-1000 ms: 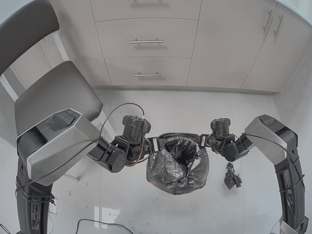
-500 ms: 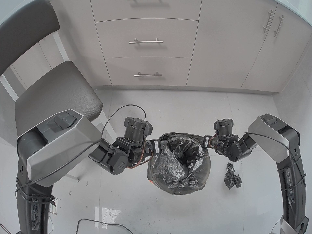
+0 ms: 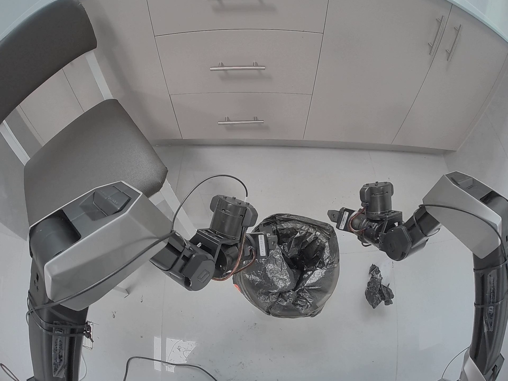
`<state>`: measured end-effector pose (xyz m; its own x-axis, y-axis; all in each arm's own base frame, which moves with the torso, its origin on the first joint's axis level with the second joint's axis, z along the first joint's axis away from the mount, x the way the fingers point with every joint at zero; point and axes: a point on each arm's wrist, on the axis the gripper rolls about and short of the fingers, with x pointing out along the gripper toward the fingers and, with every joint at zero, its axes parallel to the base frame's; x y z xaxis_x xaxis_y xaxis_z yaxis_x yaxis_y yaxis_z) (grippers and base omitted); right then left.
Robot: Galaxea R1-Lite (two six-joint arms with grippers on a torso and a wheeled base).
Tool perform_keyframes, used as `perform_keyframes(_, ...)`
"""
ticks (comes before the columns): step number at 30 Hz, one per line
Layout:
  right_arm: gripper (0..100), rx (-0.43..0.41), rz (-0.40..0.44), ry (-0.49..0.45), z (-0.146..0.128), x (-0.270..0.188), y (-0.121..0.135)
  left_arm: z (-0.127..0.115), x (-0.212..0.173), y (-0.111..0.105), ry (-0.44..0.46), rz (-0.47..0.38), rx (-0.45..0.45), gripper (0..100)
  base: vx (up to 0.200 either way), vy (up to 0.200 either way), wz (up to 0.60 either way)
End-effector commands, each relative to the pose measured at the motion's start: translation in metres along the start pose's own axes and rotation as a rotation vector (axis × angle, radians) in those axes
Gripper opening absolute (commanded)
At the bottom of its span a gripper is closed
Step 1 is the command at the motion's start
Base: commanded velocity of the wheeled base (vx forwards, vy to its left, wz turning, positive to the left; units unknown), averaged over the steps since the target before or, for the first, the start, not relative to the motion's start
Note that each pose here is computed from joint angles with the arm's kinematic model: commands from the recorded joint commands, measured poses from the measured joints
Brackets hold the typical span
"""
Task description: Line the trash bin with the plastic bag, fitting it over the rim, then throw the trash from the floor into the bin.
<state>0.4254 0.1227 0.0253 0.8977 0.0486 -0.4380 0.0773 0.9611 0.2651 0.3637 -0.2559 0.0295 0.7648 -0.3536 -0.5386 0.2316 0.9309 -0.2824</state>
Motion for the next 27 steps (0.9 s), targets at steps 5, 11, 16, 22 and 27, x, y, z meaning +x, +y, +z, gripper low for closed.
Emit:
perform_keyframes(5,100,0.115,0.079,-0.16,0.037,-0.08,-0.003,-0.018,0.004,-0.016,-0.01,0.053,0.112,100,0.0,0.0,0.0)
perform_keyframes(11,100,0.171,0.107,-0.167,0.033,-0.09,-0.007,-0.027,0.006,-0.02,0.013,0.062,0.172,100,0.0,0.0,0.0)
perform_keyframes(16,100,0.237,0.136,-0.151,0.028,-0.09,-0.01,-0.033,0.007,-0.023,0.027,0.059,0.186,100,0.0,0.0,0.0)
perform_keyframes(22,100,0.245,0.152,-0.129,0.024,-0.087,-0.014,-0.043,0.018,-0.02,0.067,0.076,0.197,100,0.0,0.0,0.0)
perform_keyframes(27,100,0.245,0.154,-0.13,0.024,-0.087,-0.013,-0.057,0.03,-0.012,0.102,0.096,0.217,100,0.0,0.0,0.0)
